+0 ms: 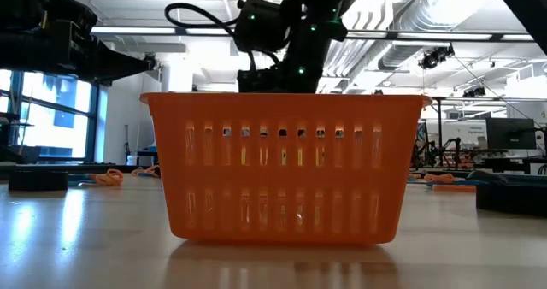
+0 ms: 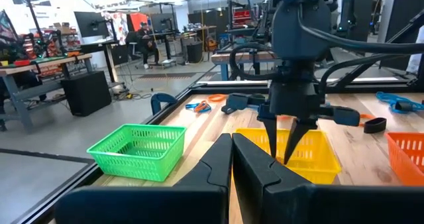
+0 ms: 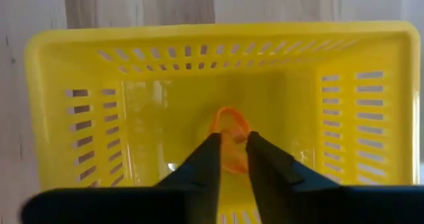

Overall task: Sort rubber bands into baskets
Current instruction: Put the orange rubber band into the yellow bin, then put the blue rubber band into the orange bin

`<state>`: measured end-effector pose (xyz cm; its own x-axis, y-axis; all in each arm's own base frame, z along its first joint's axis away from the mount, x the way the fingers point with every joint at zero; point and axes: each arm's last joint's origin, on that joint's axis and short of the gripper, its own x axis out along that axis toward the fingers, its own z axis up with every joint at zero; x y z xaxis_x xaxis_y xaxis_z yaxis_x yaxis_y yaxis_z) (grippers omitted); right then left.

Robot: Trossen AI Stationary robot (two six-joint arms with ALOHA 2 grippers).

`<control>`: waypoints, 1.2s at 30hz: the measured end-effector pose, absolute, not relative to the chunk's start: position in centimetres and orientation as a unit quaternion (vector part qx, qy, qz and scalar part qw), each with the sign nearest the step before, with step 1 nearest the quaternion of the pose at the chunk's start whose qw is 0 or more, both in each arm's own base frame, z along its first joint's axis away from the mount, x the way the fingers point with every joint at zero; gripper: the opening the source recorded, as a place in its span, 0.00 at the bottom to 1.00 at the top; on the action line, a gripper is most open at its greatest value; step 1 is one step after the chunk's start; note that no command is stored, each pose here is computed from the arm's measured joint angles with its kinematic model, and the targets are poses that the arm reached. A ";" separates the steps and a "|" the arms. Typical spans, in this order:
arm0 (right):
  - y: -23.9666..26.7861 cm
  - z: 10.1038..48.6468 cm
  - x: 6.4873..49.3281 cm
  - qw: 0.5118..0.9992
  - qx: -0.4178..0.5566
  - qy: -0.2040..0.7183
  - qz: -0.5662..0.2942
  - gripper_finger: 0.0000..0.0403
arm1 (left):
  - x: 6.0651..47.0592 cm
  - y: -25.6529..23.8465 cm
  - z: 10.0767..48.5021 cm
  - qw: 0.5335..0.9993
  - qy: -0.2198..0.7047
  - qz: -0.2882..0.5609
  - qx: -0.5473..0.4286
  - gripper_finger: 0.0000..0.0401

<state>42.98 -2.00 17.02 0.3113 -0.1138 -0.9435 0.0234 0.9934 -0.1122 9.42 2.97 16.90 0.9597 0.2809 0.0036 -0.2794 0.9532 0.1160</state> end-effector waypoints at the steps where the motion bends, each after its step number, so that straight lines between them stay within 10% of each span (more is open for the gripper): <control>1: -2.0 17.0 43.0 0.809 -0.041 0.585 -0.043 0.22 | 9.4 3.0 16.9 0.988 0.006 0.142 0.058 0.01; 8: -1.5 18.5 43.4 0.812 -0.074 0.576 -0.056 0.36 | 9.4 3.1 16.9 0.985 0.004 0.167 0.041 0.00; 16: -0.6 23.0 42.2 0.833 -0.121 0.533 -0.087 0.03 | 9.6 3.4 16.7 0.980 0.016 0.201 0.004 0.00; 36: 0.9 24.3 33.9 0.938 -0.046 0.315 -0.138 0.00 | 12.4 6.4 19.7 0.934 0.199 0.285 -0.082 0.00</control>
